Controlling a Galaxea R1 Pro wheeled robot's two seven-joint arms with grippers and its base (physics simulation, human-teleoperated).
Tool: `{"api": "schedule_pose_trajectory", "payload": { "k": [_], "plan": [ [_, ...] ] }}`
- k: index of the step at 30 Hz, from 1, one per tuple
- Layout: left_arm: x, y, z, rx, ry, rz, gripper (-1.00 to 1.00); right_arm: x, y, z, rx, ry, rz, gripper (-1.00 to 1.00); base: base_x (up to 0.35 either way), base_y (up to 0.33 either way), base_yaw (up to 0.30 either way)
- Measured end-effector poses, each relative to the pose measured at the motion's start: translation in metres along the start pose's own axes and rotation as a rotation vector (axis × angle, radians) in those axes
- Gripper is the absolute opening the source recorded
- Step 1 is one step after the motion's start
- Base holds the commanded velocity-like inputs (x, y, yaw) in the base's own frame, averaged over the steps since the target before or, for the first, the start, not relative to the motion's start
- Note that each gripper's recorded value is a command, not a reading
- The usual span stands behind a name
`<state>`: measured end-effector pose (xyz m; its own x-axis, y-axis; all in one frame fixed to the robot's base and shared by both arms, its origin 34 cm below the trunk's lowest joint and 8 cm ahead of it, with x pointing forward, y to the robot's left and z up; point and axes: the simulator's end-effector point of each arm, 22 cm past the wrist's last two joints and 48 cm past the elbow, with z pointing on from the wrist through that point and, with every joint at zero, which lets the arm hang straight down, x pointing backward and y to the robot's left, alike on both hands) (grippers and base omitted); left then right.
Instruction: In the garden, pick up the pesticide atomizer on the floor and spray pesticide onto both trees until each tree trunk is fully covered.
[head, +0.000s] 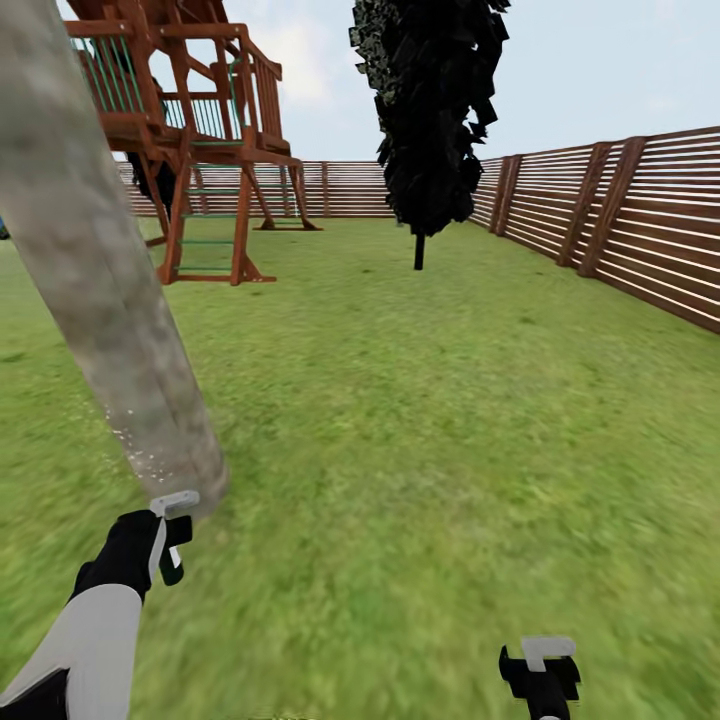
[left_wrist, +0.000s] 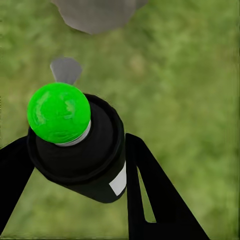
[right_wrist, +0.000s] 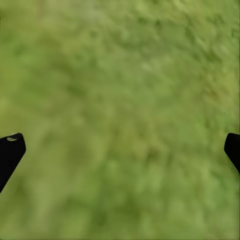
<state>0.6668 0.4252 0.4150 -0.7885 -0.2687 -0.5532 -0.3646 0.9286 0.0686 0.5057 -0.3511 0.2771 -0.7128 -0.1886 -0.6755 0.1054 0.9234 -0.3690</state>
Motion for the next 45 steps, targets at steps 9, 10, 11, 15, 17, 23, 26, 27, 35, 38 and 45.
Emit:
{"api": "schedule_pose_trajectory", "payload": {
  "k": [9,10,11,15,17,23,26,27,35,38,45],
  "plan": [
    [0.0,0.0,0.0,0.0,0.0,-0.004,-1.0,0.0,-0.001,0.0,0.001,0.0,0.0,1.0,0.181,-0.234,0.132],
    [0.0,0.0,0.0,0.0,0.0,-0.004,-1.0,0.0,-0.001,0.0,0.002,0.0,0.0,1.0,0.215,-0.215,0.001],
    [0.0,0.0,0.0,0.0,0.0,-0.004,-1.0,0.0,-0.001,0.0,0.002,0.0,0.0,1.0,0.215,-0.215,0.001],
    [0.0,0.001,0.0,0.0,0.0,-0.006,-1.0,0.0,-0.001,0.0,0.002,-0.001,0.0,1.0,0.226,-0.205,0.0],
    [0.0,0.002,0.0,-0.001,0.0,-0.006,-1.0,0.0,-0.001,0.0,0.002,-0.001,0.0,1.0,0.238,-0.194,0.04],
    [0.0,0.001,0.0,0.0,0.001,-0.006,-1.0,0.0,0.0,0.0,0.0,-0.001,0.0,1.0,0.24,-0.193,0.256],
    [0.0,0.002,0.0,-0.001,0.001,-0.007,-1.0,0.0,0.0,0.0,0.0,0.0,0.0,1.0,0.24,-0.191,0.277],
    [0.0,0.002,0.0,-0.001,0.001,-0.007,-1.0,0.0,0.0,0.0,0.0,0.0,0.0,1.0,0.24,-0.188,0.277],
    [0.0,0.002,0.0,-0.002,0.0,-0.008,-1.0,0.0,0.0,0.0,0.0,0.0,0.0,1.0,0.132,-0.071,0.278],
    [0.0,0.002,0.0,-0.002,0.0,-0.008,-1.0,0.0,0.0,0.0,-0.001,0.0,0.0,1.0,0.004,-0.001,0.278],
    [-0.014,-0.068,-0.013,0.114,-0.023,-0.018,-1.0,0.0,0.0,0.0,0.0,0.0,0.001,1.0,0.0,0.0,0.208]
  ]
}}
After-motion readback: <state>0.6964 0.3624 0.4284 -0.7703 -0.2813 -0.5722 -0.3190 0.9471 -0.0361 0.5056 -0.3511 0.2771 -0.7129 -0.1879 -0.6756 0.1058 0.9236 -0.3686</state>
